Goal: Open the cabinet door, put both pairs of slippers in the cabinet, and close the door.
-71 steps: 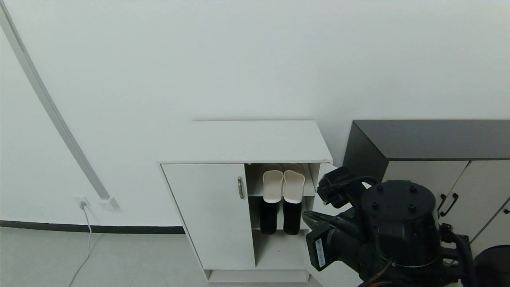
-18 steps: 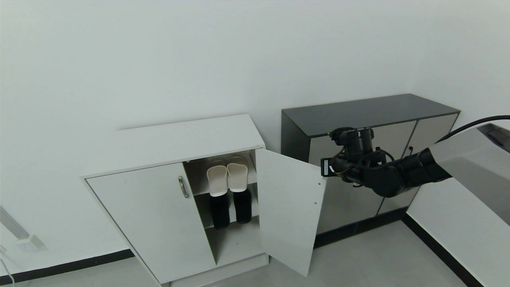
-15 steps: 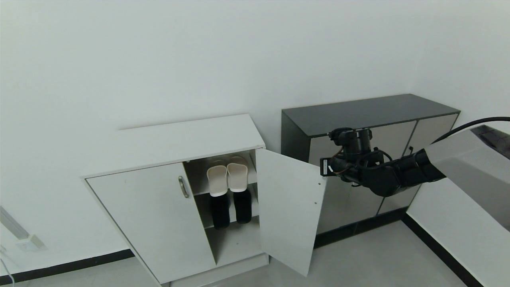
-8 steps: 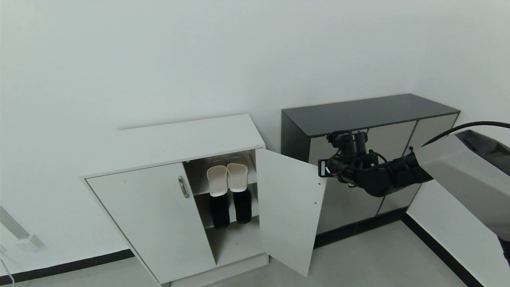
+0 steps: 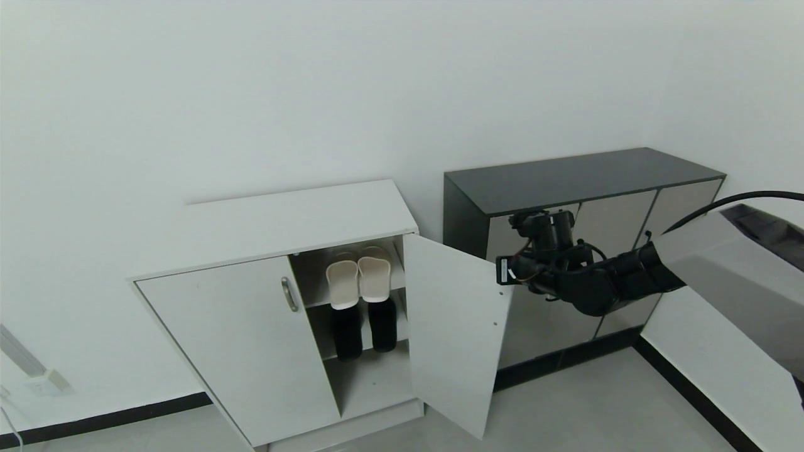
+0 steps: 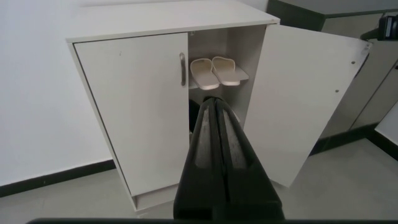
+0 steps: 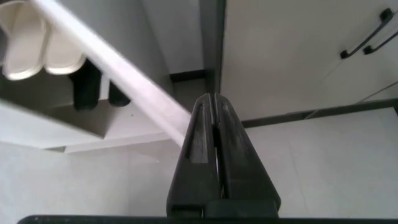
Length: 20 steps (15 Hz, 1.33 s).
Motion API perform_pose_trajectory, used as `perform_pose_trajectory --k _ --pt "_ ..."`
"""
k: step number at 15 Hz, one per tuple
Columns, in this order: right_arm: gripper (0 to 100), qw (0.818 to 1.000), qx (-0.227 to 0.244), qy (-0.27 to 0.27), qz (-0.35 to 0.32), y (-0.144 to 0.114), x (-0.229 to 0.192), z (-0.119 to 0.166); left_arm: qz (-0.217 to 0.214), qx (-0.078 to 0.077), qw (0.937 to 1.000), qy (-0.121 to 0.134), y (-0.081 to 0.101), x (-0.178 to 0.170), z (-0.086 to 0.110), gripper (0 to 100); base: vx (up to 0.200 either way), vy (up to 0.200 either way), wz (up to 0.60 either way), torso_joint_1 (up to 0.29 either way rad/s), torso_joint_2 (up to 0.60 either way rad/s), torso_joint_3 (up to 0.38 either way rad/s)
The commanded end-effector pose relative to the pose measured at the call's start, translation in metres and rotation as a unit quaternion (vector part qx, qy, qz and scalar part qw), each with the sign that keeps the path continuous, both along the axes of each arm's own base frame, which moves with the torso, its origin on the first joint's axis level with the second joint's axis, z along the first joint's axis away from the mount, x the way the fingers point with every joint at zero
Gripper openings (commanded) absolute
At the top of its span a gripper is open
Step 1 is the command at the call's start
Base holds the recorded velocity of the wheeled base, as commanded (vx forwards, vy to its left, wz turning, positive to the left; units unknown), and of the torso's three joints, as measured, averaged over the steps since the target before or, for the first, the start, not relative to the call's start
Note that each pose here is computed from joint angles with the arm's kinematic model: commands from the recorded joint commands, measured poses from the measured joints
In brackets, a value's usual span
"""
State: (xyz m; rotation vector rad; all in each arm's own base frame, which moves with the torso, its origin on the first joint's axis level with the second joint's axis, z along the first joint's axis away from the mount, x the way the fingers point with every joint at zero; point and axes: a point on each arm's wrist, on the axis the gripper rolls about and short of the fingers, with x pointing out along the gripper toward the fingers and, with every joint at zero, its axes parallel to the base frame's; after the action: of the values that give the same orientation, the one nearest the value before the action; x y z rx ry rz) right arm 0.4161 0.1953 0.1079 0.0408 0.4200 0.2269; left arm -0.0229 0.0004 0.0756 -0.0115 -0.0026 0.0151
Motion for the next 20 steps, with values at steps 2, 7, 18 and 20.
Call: perform_pose_trajectory --k 2,7,18,20 --pt "0 0.999 -0.002 0.008 0.050 0.026 -0.047 0.015 0.000 0.000 1.0000 0.001 0.000 0.000 0.000 0 0.000 0.000 0.00 0.000 0.00 0.000" --pt "0 0.995 0.008 -0.024 0.098 0.046 -0.085 0.021 0.000 0.000 1.0000 0.001 0.000 0.000 0.000 0 0.000 0.000 0.00 0.000 0.00 0.000" --pt "0 0.992 -0.024 -0.025 0.121 0.048 -0.095 0.015 0.000 0.000 1.0000 0.001 0.000 0.000 0.000 0 0.000 0.000 0.16 0.000 0.00 0.000" --pt "0 0.992 -0.024 -0.022 0.124 0.049 -0.097 0.014 0.000 0.000 1.0000 0.001 0.000 0.000 0.000 0 0.000 0.000 0.60 0.007 0.00 0.000"
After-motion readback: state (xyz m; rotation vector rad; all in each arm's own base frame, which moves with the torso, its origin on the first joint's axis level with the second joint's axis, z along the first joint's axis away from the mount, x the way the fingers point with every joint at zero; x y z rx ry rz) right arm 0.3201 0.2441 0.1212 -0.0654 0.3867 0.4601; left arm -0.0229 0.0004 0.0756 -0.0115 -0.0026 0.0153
